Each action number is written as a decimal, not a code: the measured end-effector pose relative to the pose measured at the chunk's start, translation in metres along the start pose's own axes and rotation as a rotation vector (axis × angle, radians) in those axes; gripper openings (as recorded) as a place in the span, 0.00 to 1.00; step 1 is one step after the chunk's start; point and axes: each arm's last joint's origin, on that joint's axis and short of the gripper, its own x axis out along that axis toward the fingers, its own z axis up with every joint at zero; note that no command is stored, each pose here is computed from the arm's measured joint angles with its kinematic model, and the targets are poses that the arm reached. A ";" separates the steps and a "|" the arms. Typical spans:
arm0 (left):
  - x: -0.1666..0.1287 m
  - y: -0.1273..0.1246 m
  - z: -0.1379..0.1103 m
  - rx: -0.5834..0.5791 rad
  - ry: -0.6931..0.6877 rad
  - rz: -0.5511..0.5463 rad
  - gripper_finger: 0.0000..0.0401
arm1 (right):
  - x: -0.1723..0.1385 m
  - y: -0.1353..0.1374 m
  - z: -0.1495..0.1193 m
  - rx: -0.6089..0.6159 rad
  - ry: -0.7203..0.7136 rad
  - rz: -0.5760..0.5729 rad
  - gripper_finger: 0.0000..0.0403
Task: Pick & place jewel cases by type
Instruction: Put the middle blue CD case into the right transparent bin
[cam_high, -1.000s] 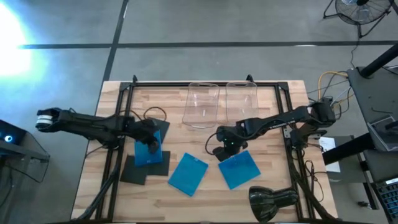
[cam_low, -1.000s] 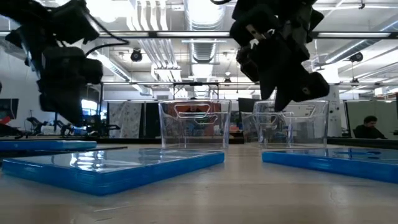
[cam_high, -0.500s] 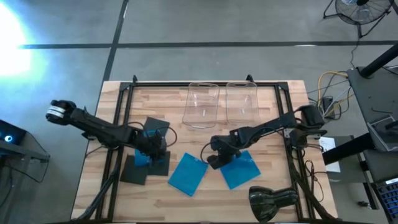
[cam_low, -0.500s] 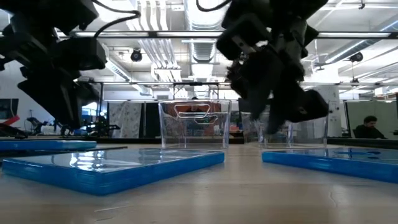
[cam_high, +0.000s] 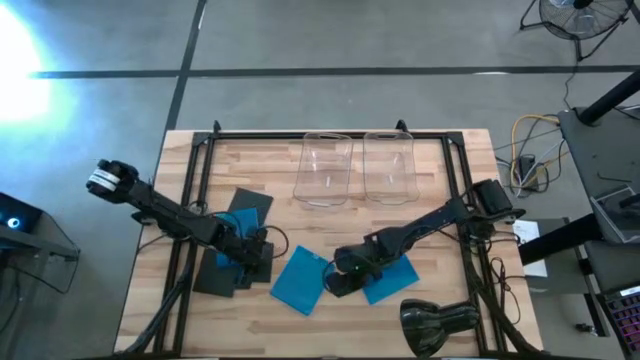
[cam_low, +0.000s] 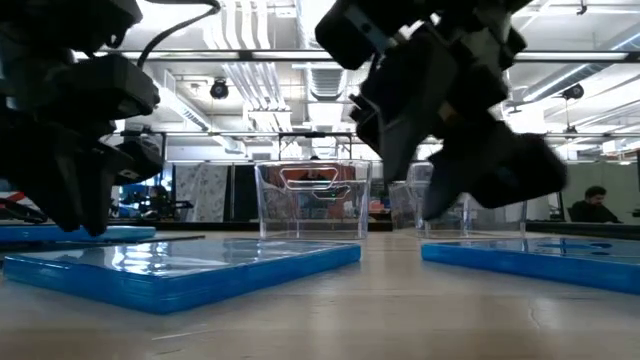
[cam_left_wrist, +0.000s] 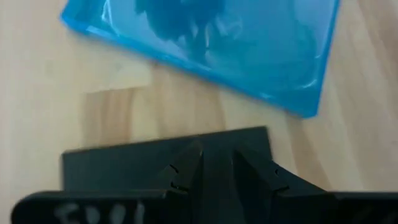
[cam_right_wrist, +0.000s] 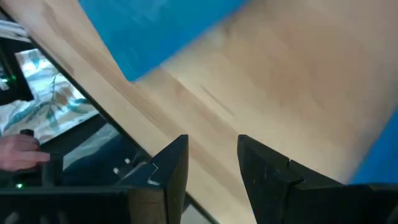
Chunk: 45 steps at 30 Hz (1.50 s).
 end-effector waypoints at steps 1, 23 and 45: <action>0.002 -0.002 0.001 0.004 -0.012 -0.004 0.16 | 0.003 -0.001 -0.002 0.004 0.002 -0.005 0.33; 0.052 -0.029 0.019 0.013 0.059 0.061 0.17 | 0.044 0.016 0.020 0.142 -0.333 0.036 0.38; 0.048 -0.060 0.005 -0.123 0.175 -0.154 0.16 | 0.060 0.007 0.025 0.102 -0.334 -0.012 0.47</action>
